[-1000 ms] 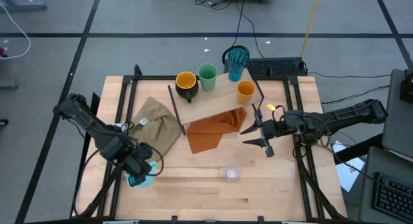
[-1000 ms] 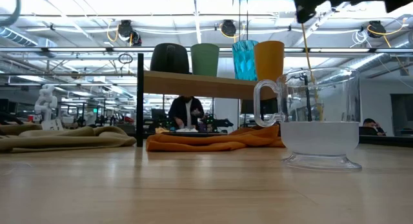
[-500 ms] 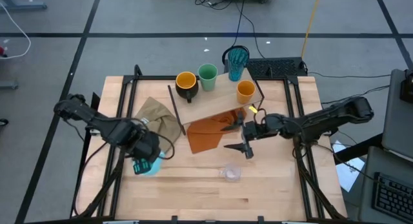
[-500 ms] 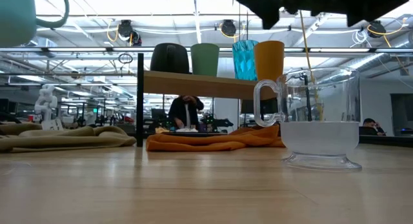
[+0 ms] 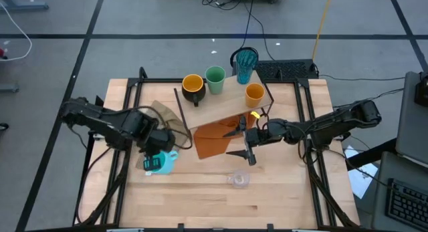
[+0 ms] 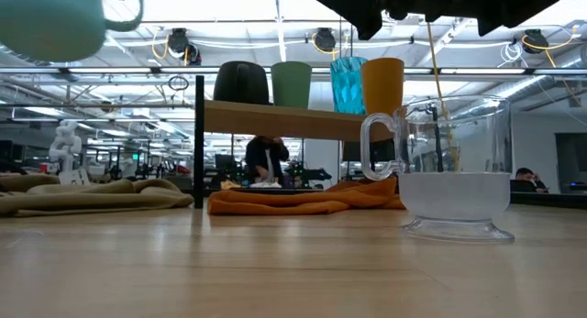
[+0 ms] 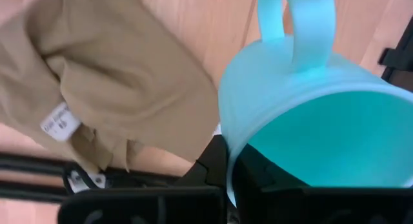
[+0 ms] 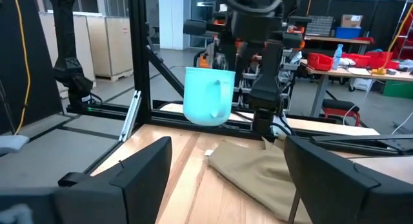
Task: Stack small to large cups/mugs on shelf
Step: Put the blue mug on the shelf
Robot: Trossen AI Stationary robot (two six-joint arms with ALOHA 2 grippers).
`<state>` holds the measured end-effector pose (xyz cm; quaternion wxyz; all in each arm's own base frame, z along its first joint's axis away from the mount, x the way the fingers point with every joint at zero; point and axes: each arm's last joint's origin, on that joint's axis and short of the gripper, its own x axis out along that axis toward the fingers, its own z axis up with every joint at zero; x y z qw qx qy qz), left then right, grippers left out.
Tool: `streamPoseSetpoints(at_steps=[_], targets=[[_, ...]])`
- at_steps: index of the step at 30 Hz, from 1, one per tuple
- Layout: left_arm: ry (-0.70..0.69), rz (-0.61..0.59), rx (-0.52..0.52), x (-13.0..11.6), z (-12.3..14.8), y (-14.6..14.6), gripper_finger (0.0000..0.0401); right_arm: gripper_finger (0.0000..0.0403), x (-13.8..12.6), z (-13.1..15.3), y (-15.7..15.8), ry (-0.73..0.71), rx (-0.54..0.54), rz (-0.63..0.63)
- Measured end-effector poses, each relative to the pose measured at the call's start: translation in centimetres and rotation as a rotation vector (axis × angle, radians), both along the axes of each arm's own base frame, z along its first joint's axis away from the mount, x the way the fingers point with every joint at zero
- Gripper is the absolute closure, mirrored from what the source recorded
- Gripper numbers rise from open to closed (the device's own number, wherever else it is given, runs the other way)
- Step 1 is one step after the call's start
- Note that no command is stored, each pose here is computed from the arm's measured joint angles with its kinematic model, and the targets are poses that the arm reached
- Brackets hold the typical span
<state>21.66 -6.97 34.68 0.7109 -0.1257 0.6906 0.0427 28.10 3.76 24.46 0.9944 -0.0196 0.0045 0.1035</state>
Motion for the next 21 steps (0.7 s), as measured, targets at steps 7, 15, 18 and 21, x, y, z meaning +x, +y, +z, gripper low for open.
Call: streamPoseSetpoints(at_steps=[7, 15, 18, 21], targets=[[-0.049, -0.126, -0.006, 3.5, 0.9, 1.1, 0.0398, 0.0114, 0.0, 0.0, 0.0, 0.000, 0.000, 0.000], [-0.125, -0.234, 0.007, 6.6, 2.2, 2.8, 0.0398, 0.0115, 0.0, -0.2, 0.0, 0.024, -0.003, 0.001], [-0.131, -0.259, 0.022, 7.4, 2.1, 3.5, 0.0398, 0.0115, 0.0, -0.3, 0.0, 0.032, -0.004, 0.001], [-0.121, -0.275, 0.036, 8.0, 1.8, 4.0, 0.0398, 0.0115, 0.0, -0.3, 0.0, 0.035, -0.004, 0.001]])
